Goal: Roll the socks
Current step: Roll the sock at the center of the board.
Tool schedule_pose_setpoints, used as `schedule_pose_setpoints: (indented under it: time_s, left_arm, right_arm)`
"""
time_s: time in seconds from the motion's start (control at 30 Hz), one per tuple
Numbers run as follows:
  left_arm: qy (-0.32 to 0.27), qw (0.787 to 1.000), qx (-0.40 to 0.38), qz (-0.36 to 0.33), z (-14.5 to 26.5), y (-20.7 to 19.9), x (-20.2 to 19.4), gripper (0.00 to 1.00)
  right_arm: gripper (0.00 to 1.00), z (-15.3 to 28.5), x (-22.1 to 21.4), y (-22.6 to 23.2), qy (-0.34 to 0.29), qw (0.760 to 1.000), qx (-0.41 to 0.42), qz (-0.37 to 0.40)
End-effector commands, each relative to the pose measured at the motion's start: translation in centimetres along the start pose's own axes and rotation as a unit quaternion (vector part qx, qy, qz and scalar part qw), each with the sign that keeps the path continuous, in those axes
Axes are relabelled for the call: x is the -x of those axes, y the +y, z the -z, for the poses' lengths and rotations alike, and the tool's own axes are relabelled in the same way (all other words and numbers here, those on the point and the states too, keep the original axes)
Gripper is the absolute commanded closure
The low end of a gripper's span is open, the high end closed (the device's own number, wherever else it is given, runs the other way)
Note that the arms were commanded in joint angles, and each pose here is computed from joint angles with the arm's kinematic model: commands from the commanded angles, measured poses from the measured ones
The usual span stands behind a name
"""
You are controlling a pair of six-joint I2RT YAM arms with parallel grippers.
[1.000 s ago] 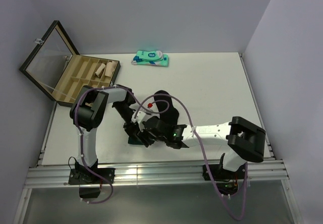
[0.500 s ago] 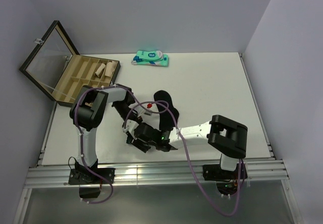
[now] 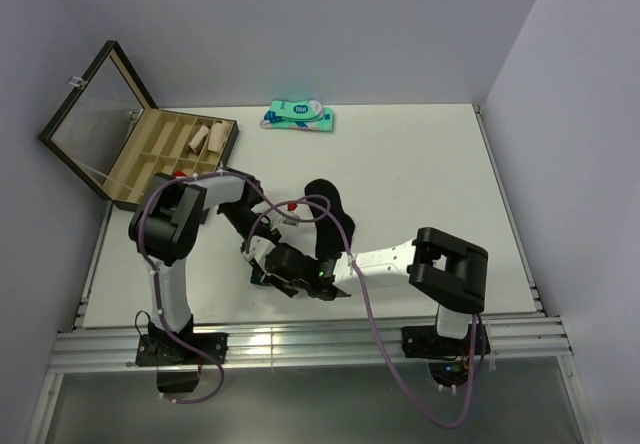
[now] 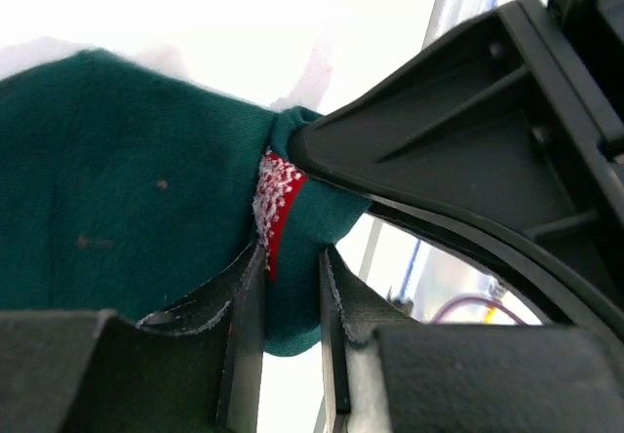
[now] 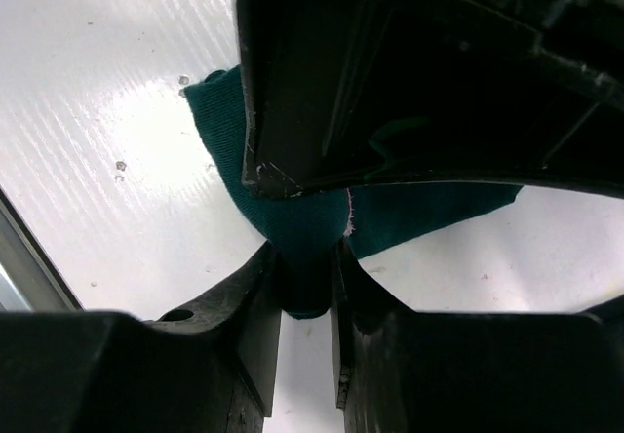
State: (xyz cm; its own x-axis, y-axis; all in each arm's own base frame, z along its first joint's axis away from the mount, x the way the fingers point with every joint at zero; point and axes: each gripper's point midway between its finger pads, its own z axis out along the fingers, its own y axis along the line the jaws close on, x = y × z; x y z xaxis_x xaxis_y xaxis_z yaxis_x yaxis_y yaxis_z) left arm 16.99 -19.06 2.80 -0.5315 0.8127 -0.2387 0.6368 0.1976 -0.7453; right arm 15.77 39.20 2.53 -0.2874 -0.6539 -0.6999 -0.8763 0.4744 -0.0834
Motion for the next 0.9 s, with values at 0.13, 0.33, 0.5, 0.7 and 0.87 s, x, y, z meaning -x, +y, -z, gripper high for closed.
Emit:
schedule_pose_setpoints:
  time_s: [0.13,0.33,0.5,0.7,0.87]
  left_arm:
    - [-0.17,0.972,0.148,-0.068,4.7,2.2,6.8,0.7]
    - [-0.262,0.933,0.239,-0.057,9.4,3.2,8.4,0.65]
    - [-0.297,0.909,0.292,-0.038,12.0,4.0,7.3,0.63]
    - [-0.339,0.866,0.364,-0.052,15.1,3.6,5.7,0.63]
    - [-0.383,0.82,0.419,-0.074,18.3,2.3,4.4,0.6]
  right_arm:
    - [0.89,1.9,-0.3,0.1,0.009,0.998,0.042,-0.04]
    - [0.89,2.8,-0.4,-0.5,0.018,0.997,0.052,-0.048]
    - [0.89,2.9,-1.1,-0.7,0.048,0.994,0.085,-0.052]
    - [0.89,2.9,-0.2,-0.4,0.078,0.986,0.141,-0.052]
    - [0.89,2.1,-0.2,-1.7,0.114,0.968,0.206,-0.085]
